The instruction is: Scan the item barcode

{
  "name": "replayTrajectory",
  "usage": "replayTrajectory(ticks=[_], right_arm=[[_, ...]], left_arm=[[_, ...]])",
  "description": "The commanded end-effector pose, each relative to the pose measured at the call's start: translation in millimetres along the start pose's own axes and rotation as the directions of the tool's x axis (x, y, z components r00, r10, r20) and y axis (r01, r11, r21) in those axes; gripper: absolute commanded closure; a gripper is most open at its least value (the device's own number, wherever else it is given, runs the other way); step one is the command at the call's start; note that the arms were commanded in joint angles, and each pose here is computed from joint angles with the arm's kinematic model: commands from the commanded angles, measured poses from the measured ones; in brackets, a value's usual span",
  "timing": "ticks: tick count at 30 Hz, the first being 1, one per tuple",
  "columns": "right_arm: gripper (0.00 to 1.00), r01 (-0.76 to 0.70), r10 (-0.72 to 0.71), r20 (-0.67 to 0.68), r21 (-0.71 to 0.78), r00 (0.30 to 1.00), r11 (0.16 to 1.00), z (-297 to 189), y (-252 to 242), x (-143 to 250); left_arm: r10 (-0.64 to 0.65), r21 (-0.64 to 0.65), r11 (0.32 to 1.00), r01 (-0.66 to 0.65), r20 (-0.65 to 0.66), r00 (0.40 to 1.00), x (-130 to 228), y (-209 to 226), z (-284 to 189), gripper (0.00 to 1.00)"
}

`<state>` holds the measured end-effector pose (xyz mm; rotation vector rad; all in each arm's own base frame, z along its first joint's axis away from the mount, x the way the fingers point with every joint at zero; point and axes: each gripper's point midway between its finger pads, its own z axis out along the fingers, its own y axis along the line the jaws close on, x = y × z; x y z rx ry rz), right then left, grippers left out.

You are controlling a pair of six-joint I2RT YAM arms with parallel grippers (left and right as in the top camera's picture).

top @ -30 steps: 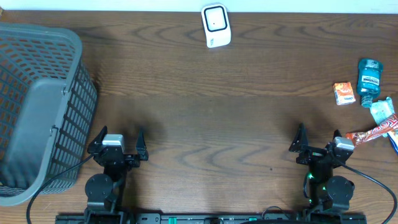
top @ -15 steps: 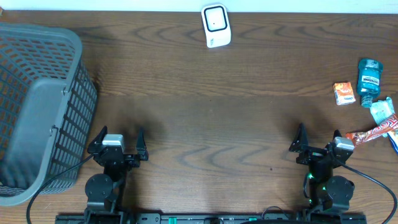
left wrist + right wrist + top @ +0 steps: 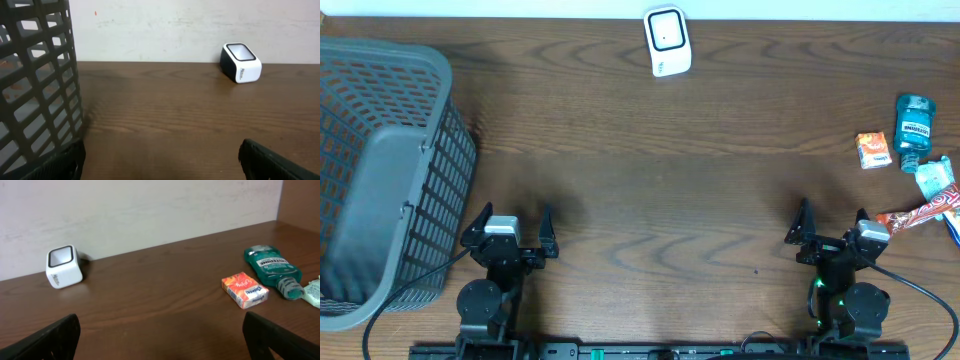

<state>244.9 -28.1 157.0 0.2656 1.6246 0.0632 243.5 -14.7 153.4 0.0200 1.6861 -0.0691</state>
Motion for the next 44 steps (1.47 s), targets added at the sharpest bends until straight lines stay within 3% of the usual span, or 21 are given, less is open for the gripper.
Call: replayTrajectory(ticks=[1,44], right_arm=[[0.01,-0.011,0.011,0.000,0.001,1.000,1.000,-0.2,-0.6,0.5],[0.01,-0.011,0.011,0.001,0.001,1.000,1.000,-0.2,-0.6,0.3]], left_arm=[[0.016,-0.010,1.000,-0.016,-0.038,0.999,16.2,2.5,1.9,0.02],[0.016,-0.010,1.000,-0.016,-0.038,0.999,16.2,2.5,1.9,0.02]])
